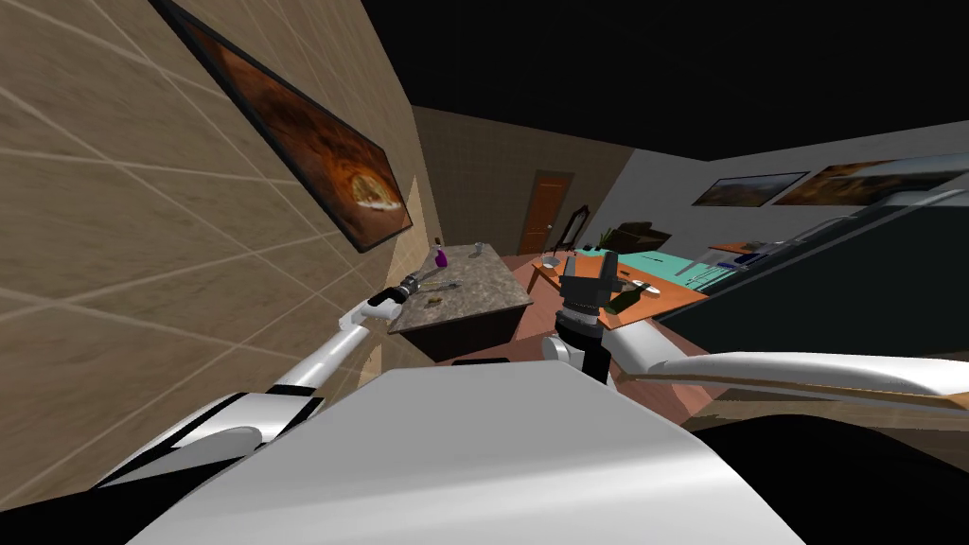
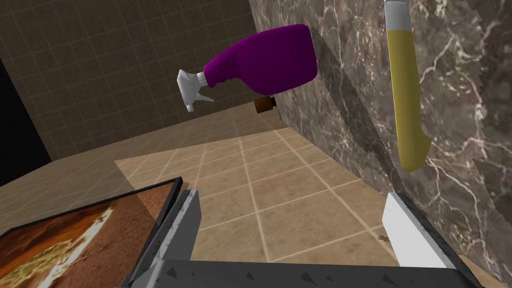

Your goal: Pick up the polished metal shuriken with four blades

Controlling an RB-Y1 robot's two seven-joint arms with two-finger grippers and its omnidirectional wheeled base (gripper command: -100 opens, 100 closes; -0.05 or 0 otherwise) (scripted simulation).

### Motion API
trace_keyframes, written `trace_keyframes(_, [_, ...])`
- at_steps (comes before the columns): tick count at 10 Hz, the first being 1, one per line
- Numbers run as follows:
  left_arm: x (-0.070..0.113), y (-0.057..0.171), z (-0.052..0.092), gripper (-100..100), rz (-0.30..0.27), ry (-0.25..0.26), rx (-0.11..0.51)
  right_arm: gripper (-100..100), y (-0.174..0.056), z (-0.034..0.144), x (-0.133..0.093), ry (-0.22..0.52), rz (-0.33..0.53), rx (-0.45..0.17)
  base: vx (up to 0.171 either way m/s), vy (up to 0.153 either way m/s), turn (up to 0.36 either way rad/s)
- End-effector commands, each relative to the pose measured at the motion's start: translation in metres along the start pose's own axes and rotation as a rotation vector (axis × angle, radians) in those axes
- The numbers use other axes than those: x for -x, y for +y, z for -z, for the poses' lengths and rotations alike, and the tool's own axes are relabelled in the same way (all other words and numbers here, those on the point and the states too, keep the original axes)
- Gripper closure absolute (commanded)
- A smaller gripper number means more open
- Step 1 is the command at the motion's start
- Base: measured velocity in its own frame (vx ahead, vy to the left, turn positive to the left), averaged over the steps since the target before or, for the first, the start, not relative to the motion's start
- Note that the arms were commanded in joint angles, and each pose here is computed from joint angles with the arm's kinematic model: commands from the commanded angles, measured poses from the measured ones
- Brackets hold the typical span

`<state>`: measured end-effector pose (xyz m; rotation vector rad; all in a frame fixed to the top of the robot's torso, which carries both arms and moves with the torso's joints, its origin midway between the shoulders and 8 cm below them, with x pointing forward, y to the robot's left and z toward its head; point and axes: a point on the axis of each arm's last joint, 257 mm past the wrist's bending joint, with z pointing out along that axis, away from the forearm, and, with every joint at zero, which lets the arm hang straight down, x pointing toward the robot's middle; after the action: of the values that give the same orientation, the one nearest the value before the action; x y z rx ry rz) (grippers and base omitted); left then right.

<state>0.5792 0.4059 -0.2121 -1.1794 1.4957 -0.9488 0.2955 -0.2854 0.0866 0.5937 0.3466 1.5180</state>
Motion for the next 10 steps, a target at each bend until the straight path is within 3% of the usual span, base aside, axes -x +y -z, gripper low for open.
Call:
trace_keyframes(1, [0.027, 0.007, -0.004, -100, 0.000, -0.029, 0.061, 0, 0.000, 0.000, 0.000, 0.000, 0.000, 0.000, 0.002, -0.035, -0.119])
trace_keyframes(2, [0.035, 0.028, -0.003, -100, 0.004, -0.046, 0.119, 0, 0.000, 0.000, 0.000, 0.000, 0.000, 0.000, 0.002, -0.027, -0.064])
trace_keyframes(3, [0.035, 0.029, -0.003, -100, 0.004, -0.046, 0.124, 0, 0.000, 0.000, 0.000, 0.000, 0.000, 0.000, 0.000, -0.009, 0.013])
trace_keyframes(4, [0.060, 0.037, -0.003, -100, 0.009, -0.078, 0.178, 0, 0.000, 0.000, 0.000, 0.000, 0.000, 0.000, 0.003, -0.023, -0.125])
trace_keyframes(6, [0.065, 0.051, 0.000, -100, 0.012, -0.088, 0.220, 0, 0.000, 0.000, 0.000, 0.000, 0.000, 0.000, 0.003, -0.014, -0.030])
trace_keyframes(7, [0.089, 0.061, 0.003, -100, 0.020, -0.120, 0.284, 0, 0.000, 0.000, 0.000, 0.000, 0.000, 0.000, 0.002, -0.028, -0.162])
trace_keyframes(8, [0.092, 0.070, 0.006, -100, 0.023, -0.128, 0.310, 0, 0.000, 0.000, 0.000, 0.000, 0.000, 0.000, 0.005, -0.024, -0.092])
trace_keyframes(9, [0.113, 0.073, 0.010, -100, 0.032, -0.155, 0.356, 0, 0.000, 0.000, 0.000, 0.000, 0.000, 0.000, 0.005, -0.036, -0.168])
trace_keyframes(10, [0.122, 0.091, 0.017, -100, 0.041, -0.174, 0.408, 0, 0.000, 0.000, 0.000, 0.000, 0.000, 0.000, 0.005, -0.025, -0.098])
